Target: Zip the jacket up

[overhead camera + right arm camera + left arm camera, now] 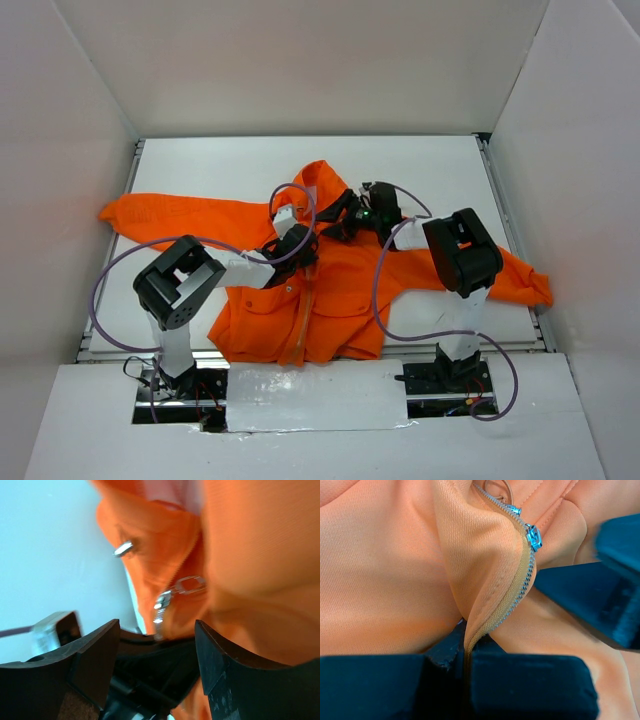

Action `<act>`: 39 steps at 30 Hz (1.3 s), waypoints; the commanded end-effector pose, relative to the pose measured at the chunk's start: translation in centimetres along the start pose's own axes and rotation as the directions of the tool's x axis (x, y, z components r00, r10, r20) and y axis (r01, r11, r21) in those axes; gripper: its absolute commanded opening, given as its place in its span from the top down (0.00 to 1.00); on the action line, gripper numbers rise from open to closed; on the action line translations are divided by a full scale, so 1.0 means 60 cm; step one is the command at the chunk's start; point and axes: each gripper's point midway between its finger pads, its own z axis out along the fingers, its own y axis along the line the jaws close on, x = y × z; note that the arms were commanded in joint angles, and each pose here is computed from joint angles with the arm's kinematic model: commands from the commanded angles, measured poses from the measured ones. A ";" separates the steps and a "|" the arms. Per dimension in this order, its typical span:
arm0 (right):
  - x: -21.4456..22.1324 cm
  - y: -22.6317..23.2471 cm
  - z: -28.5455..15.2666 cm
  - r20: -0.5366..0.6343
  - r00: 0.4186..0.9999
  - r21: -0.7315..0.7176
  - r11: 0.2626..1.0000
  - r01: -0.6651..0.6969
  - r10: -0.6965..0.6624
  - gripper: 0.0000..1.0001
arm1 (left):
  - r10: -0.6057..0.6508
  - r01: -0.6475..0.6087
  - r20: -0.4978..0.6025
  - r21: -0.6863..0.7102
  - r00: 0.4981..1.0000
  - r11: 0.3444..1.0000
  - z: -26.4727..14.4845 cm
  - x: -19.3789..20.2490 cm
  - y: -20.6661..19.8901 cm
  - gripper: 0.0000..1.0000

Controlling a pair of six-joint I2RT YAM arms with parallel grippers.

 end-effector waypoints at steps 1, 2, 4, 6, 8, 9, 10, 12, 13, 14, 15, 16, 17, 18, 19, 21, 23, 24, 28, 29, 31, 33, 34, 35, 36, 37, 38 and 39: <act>-0.011 0.089 -0.030 0.064 0.996 -0.136 0.988 0.069 -0.060 0.32 | 0.118 -0.171 -0.303 -0.155 0.946 0.973 -0.019 0.144 0.129 1.00; -0.011 0.095 -0.030 0.065 0.996 -0.145 0.987 0.076 -0.067 0.32 | 0.117 -0.170 -0.303 -0.153 0.946 0.973 -0.019 0.144 0.128 1.00; -0.013 0.107 -0.033 0.065 0.995 -0.163 0.983 0.086 -0.076 0.32 | 0.121 -0.173 -0.307 -0.148 0.944 0.974 -0.018 0.147 0.127 1.00; -0.024 0.115 -0.026 0.073 0.993 -0.151 0.983 0.101 -0.090 0.32 | 0.119 -0.170 -0.306 -0.146 0.945 0.975 -0.018 0.145 0.126 1.00; -0.025 0.088 -0.009 0.051 0.997 -0.097 0.993 0.065 -0.060 0.32 | 0.120 -0.171 -0.303 -0.146 0.945 0.975 -0.019 0.144 0.125 1.00; -0.027 0.088 -0.004 0.043 0.998 -0.099 0.993 0.059 -0.055 0.32 | 0.119 -0.169 -0.300 -0.146 0.947 0.975 -0.019 0.142 0.124 1.00; -0.026 0.082 0.000 0.036 0.998 -0.093 0.994 0.051 -0.048 0.33 | 0.120 -0.169 -0.299 -0.144 0.947 0.975 -0.019 0.141 0.123 1.00; -0.029 0.060 0.008 0.048 0.999 -0.061 0.998 0.028 -0.025 0.34 | 0.124 -0.172 -0.296 -0.142 0.947 0.975 -0.020 0.139 0.122 1.00; -0.031 0.055 0.008 0.057 0.998 -0.053 0.998 0.025 -0.022 0.34 | 0.126 -0.174 -0.296 -0.142 0.947 0.975 -0.019 0.139 0.121 1.00; -0.031 0.051 0.009 0.063 0.998 -0.048 0.999 0.023 -0.020 0.34 | 0.126 -0.175 -0.296 -0.143 0.947 0.974 -0.020 0.139 0.122 1.00; -0.030 0.047 0.009 0.063 0.998 -0.046 0.999 0.014 -0.011 0.34 | 0.128 -0.176 -0.297 -0.142 0.946 0.974 -0.020 0.140 0.123 1.00; -0.029 0.049 0.010 0.057 0.998 -0.055 0.998 0.014 -0.011 0.34 | 0.127 -0.176 -0.297 -0.144 0.946 0.974 -0.019 0.140 0.124 1.00; -0.028 0.043 0.014 0.049 0.999 -0.054 0.999 0.004 -0.001 0.35 | 0.129 -0.177 -0.296 -0.141 0.946 0.974 -0.019 0.140 0.122 1.00; -0.024 0.042 0.017 0.040 0.999 -0.057 0.998 -0.010 0.013 0.35 | 0.128 -0.177 -0.298 -0.144 0.946 0.974 -0.019 0.140 0.124 1.00; -0.023 0.042 0.018 0.036 0.999 -0.066 0.998 -0.012 0.015 0.35 | 0.129 -0.177 -0.297 -0.142 0.946 0.974 -0.019 0.140 0.122 1.00; -0.016 0.038 0.021 0.032 0.999 -0.063 0.998 -0.024 0.026 0.35 | 0.130 -0.177 -0.293 -0.140 0.947 0.974 -0.019 0.137 0.120 1.00; -0.013 0.033 0.023 0.026 0.999 -0.055 0.998 -0.043 0.045 0.35 | 0.132 -0.180 -0.292 -0.141 0.947 0.974 -0.019 0.138 0.121 1.00; -0.012 0.030 0.023 0.026 0.998 -0.055 0.997 -0.051 0.053 0.35 | 0.132 -0.179 -0.290 -0.141 0.948 0.974 -0.019 0.136 0.120 1.00; -0.012 0.013 0.024 0.042 0.993 -0.033 0.994 -0.106 0.107 0.35 | 0.135 -0.181 -0.291 -0.139 0.947 0.974 -0.019 0.136 0.120 1.00; -0.010 0.012 0.026 0.040 0.993 -0.035 0.993 -0.110 0.111 0.35 | 0.134 -0.180 -0.290 -0.136 0.948 0.974 -0.019 0.135 0.119 1.00; -0.011 0.005 0.030 0.040 0.990 -0.032 0.990 -0.134 0.135 0.35 | 0.137 -0.182 -0.290 -0.134 0.947 0.974 -0.019 0.135 0.119 1.00; -0.012 0.001 0.036 0.034 0.987 -0.033 0.987 -0.156 0.157 0.35 | 0.137 -0.181 -0.288 -0.132 0.948 0.975 -0.022 0.133 0.119 1.00; -0.014 -0.003 0.038 0.037 0.986 -0.035 0.986 -0.164 0.165 0.35 | 0.136 -0.180 -0.287 -0.132 0.948 0.975 -0.022 0.133 0.120 1.00; -0.014 -0.005 0.039 0.038 0.982 -0.037 0.982 -0.184 0.185 0.36 | 0.137 -0.179 -0.284 -0.128 0.949 0.975 -0.023 0.132 0.118 1.00; -0.014 -0.003 0.040 0.038 0.981 -0.044 0.981 -0.188 0.190 0.37 | 0.138 -0.180 -0.285 -0.127 0.949 0.975 -0.023 0.133 0.118 1.00; -0.014 -0.004 0.043 0.035 0.981 -0.049 0.981 -0.189 0.191 0.39 | 0.138 -0.180 -0.284 -0.126 0.949 0.976 -0.023 0.132 0.117 1.00; -0.018 -0.002 0.045 0.035 0.979 -0.052 0.979 -0.197 0.199 0.40 | 0.140 -0.182 -0.285 -0.127 0.948 0.975 -0.023 0.133 0.118 1.00; -0.019 -0.005 0.047 0.036 0.978 -0.050 0.978 -0.203 0.205 0.41 | 0.140 -0.182 -0.285 -0.127 0.948 0.975 -0.024 0.133 0.118 1.00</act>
